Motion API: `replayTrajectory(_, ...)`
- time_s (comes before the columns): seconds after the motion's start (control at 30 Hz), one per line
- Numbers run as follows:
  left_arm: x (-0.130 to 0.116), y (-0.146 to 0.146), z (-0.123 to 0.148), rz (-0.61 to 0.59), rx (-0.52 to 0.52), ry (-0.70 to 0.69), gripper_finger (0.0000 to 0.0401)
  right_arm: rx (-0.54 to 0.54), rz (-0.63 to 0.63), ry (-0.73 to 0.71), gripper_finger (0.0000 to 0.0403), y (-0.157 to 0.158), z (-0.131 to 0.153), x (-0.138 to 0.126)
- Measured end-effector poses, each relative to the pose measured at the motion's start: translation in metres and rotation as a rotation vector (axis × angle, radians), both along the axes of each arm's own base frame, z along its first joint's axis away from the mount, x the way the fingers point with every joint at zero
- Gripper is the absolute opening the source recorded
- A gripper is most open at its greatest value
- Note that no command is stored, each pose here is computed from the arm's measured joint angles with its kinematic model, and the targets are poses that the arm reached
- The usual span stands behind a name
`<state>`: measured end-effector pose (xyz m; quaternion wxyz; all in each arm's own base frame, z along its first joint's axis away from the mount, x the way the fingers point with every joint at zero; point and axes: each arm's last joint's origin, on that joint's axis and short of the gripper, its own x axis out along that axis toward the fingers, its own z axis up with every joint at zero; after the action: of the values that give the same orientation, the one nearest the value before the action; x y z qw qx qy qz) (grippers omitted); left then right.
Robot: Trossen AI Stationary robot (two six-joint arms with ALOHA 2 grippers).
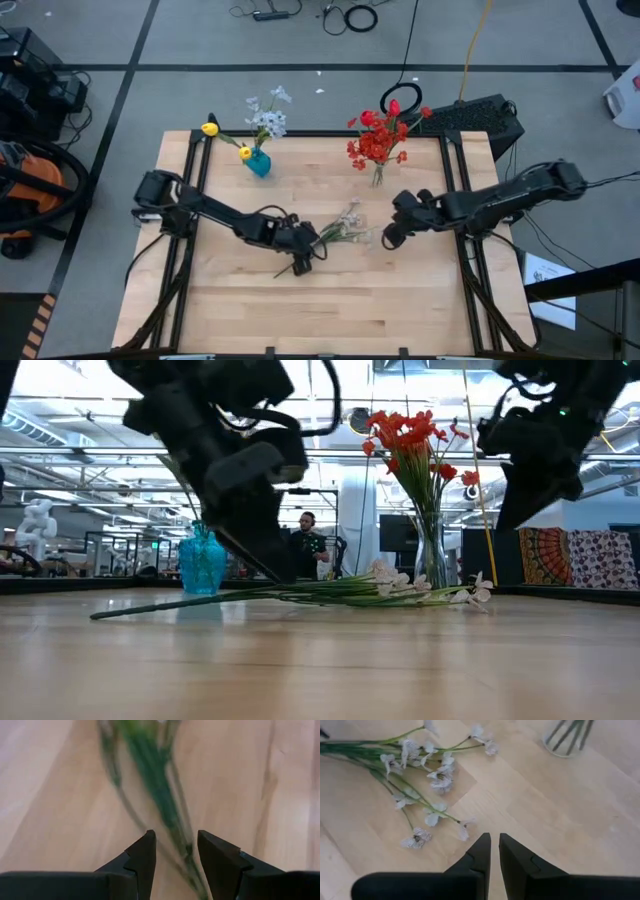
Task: Sort flowers into vase by color
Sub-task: Put the white flowers into the blue vase
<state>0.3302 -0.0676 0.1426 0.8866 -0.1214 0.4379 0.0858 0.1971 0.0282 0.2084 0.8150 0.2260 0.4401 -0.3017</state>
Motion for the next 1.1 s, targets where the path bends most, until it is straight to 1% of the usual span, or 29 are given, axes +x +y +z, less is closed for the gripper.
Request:
replayTrajectory(0.13,0.009,-0.002,-0.004,-0.018,0.005,0.045,0.0150,0.002,-0.014,-0.050,0.0031,-0.001,-0.008,-0.008)
replayTrajectory(0.23,0.008,0.001,-0.010,-0.011,0.013,0.095,0.0149,0.002,-0.007,-0.072,0.0031,0.000,-0.011,-0.006)
replayTrajectory(0.3,0.008,0.004,-0.013,0.002,0.020,0.116,0.0142,-0.005,0.007,-0.083,0.0031,0.000,-0.011,-0.004)
replayTrajectory(0.4,0.005,0.006,-0.015,0.014,0.031,0.144,0.0110,-0.026,0.029,-0.105,0.0031,0.001,-0.011,0.000)
replayTrajectory(0.47,0.005,0.006,-0.014,0.015,0.032,0.146,0.0075,-0.042,0.039,-0.125,0.0031,0.001,-0.009,0.002)
replayTrajectory(0.53,0.004,0.006,-0.014,0.015,0.032,0.150,0.0030,-0.049,0.051,-0.130,0.0031,0.001,-0.009,0.003)
replayTrajectory(0.57,0.004,0.006,-0.014,0.015,0.033,0.152,0.0017,-0.054,0.056,-0.131,0.0031,0.001,-0.009,0.003)
replayTrajectory(0.67,0.003,0.006,-0.014,0.015,0.039,0.173,0.0013,-0.072,0.046,-0.141,0.0031,0.000,-0.008,0.004)
replayTrajectory(0.77,-0.001,0.005,-0.014,0.020,0.071,0.198,0.0007,-0.076,0.044,-0.143,0.0031,0.000,-0.008,0.004)
replayTrajectory(0.87,-0.011,0.003,-0.012,0.013,0.083,0.204,0.0006,-0.075,0.045,-0.143,0.0031,0.000,-0.008,0.004)
replayTrajectory(0.97,-0.030,0.007,-0.010,0.028,0.091,0.203,0.0007,-0.075,0.047,-0.138,0.0031,0.000,-0.008,0.003)
replayTrajectory(1.0,-0.037,0.009,-0.009,0.044,0.090,0.192,0.0007,-0.077,0.046,-0.139,0.0031,0.000,-0.008,0.004)
replayTrajectory(1.1,-0.059,0.015,-0.005,0.089,0.065,0.098,0.0007,-0.101,0.036,-0.141,0.0031,0.000,-0.008,0.003)
